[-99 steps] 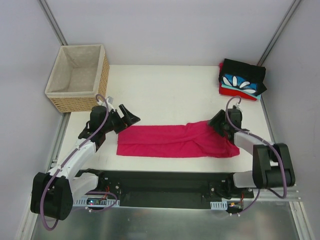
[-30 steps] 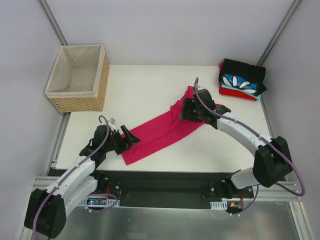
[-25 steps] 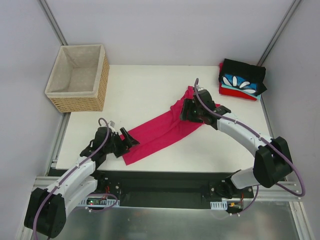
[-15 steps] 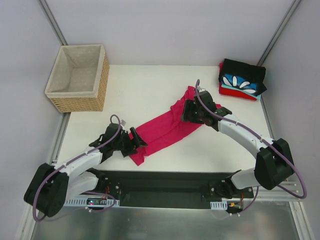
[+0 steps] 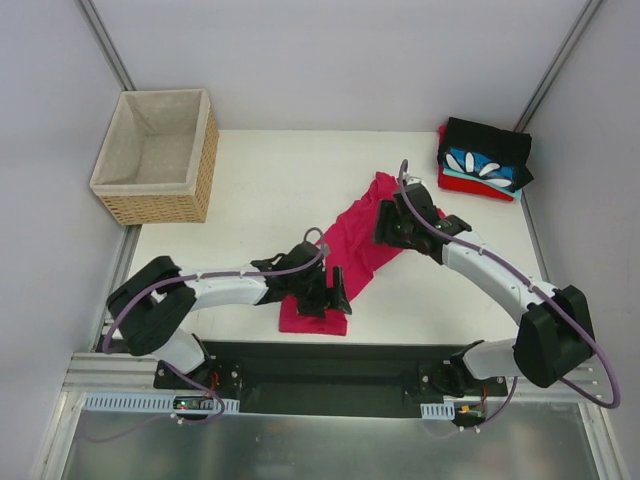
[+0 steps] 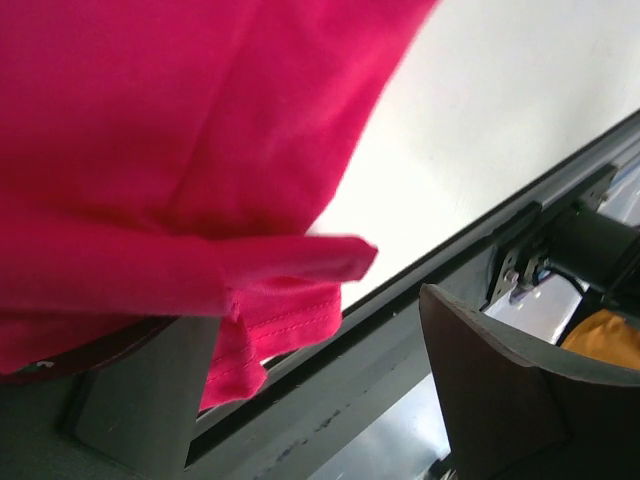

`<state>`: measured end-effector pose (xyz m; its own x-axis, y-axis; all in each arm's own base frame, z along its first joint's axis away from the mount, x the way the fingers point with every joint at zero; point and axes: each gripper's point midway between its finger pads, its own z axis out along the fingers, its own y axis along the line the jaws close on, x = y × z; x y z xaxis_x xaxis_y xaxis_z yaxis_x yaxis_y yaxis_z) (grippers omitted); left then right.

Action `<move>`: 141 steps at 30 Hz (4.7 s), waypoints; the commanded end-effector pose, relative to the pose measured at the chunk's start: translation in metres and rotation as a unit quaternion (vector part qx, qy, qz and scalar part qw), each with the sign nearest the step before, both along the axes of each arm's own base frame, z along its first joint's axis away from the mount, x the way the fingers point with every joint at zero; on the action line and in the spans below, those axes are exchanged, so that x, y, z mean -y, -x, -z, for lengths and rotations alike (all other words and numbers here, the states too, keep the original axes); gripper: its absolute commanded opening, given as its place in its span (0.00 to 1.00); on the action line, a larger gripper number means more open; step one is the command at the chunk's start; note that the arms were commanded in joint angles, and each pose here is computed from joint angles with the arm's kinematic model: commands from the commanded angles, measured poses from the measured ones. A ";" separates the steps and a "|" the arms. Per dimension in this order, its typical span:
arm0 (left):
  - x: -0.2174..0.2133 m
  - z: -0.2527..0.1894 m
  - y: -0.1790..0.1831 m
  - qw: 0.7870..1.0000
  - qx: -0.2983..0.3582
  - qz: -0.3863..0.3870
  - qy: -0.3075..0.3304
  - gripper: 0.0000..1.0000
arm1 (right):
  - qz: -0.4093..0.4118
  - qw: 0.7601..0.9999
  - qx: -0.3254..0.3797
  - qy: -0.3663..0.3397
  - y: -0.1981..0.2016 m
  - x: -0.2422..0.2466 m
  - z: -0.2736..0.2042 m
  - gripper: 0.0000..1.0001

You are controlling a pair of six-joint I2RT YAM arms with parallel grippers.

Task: Fold and stack the t-shirts

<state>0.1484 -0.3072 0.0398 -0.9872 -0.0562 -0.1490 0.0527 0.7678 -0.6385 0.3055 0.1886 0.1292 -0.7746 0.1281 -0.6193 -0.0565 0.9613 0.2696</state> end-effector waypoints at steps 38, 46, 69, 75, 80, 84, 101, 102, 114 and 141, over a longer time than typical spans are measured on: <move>-0.044 -0.109 -0.048 0.983 0.178 -0.031 -0.029 0.84 | 0.105 0.989 -0.036 -0.097 -0.196 0.010 0.083 0.62; -0.059 -0.098 -0.059 0.984 0.165 -0.047 -0.041 0.85 | 0.109 0.986 -0.073 -0.101 -0.208 0.001 0.113 0.63; -0.084 -0.079 -0.084 0.986 0.135 -0.076 -0.058 0.84 | 0.039 0.948 -0.071 -0.308 -0.309 -0.118 0.096 0.96; -0.087 -0.079 -0.083 0.986 0.137 -0.081 -0.058 0.85 | 0.013 0.934 -0.050 -0.354 -0.314 -0.147 0.081 1.00; -0.089 -0.084 -0.080 0.985 0.141 -0.086 -0.049 0.84 | -0.007 0.935 -0.016 -0.355 -0.312 -0.148 0.044 1.00; -0.090 -0.091 -0.075 0.984 0.148 -0.090 -0.037 0.84 | -0.042 0.947 0.043 -0.317 -0.291 -0.132 -0.031 0.96; -0.085 -0.075 -0.068 0.980 0.148 -0.129 0.015 0.84 | -0.102 0.989 -0.049 -0.099 -0.017 -0.072 -0.009 0.97; -0.079 -0.072 -0.064 0.982 0.146 -0.120 0.023 0.85 | -0.102 0.988 -0.074 -0.091 0.000 -0.066 0.010 0.97; -0.020 -0.051 -0.044 0.979 0.139 -0.048 0.138 0.85 | -0.112 0.984 -0.124 -0.066 0.091 -0.043 0.064 0.97; -0.018 -0.129 -0.116 0.956 0.254 -0.061 0.130 0.86 | -0.036 0.999 -0.001 -0.029 -0.004 -0.038 -0.007 0.97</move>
<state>0.2073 -0.2941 0.1194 -0.8695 -0.1990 -0.4521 0.2558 0.6017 -0.7567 0.2434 0.2309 0.0951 -0.8704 0.0368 -0.4910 -0.1557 0.9255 0.3454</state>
